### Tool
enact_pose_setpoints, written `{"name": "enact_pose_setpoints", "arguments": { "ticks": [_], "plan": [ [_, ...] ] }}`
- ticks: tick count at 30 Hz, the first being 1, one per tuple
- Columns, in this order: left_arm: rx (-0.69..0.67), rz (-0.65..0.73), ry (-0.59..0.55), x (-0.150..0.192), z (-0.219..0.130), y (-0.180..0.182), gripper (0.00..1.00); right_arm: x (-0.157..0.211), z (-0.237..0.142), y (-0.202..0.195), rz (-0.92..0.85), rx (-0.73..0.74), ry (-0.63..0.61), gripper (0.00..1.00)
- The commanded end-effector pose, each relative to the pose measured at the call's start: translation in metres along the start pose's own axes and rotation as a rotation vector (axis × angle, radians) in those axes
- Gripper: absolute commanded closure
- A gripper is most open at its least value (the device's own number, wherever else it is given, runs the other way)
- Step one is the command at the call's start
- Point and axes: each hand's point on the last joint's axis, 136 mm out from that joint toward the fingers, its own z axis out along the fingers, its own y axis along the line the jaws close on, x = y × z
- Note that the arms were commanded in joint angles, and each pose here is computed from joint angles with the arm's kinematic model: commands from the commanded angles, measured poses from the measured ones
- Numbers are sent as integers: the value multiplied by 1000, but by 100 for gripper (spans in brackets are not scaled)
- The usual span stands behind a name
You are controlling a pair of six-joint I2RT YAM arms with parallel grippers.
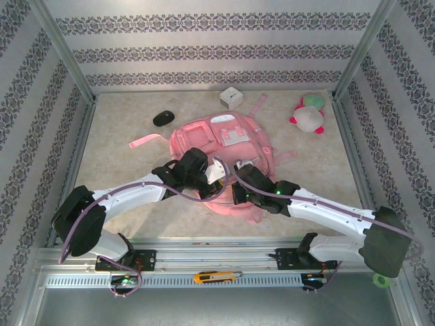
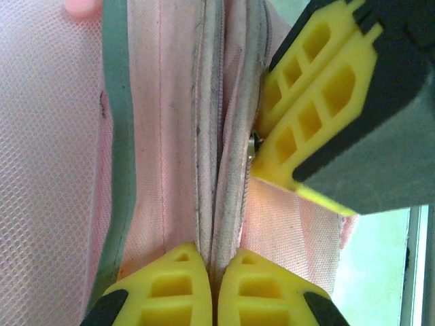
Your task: Pack the student bag
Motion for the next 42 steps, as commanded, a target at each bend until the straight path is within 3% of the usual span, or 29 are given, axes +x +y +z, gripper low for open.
{"name": "enact_pose_setpoints", "arguments": {
  "ticks": [1,9,14,16,20,29,38,40,42],
  "plan": [
    [6,-26,-44,-13,-17,2,100,4,-5,-40,13,135,-3,100],
    [-94,-21,28,12,-38,28,100,4,-16,-70,99,82,21,100],
    [-175,27,99,31,-53,39,99,3,-14,-43,84,-140,42,100],
    [-188,32,87,31,-56,39,90,5,-11,-25,80,-250,65,100],
    [-112,67,-10,13,-59,21,61,10,-5,-9,97,-342,107,100],
    [-75,299,-205,-36,-27,-17,44,9,-8,-10,101,-352,98,100],
    [-107,344,-163,-39,12,-3,40,8,-13,-7,112,-380,92,100],
    [-125,344,-152,-35,15,0,49,7,-15,-6,118,-396,88,100],
    [-153,348,-139,-30,14,5,64,5,-18,-6,140,-427,87,100]
  ]
}}
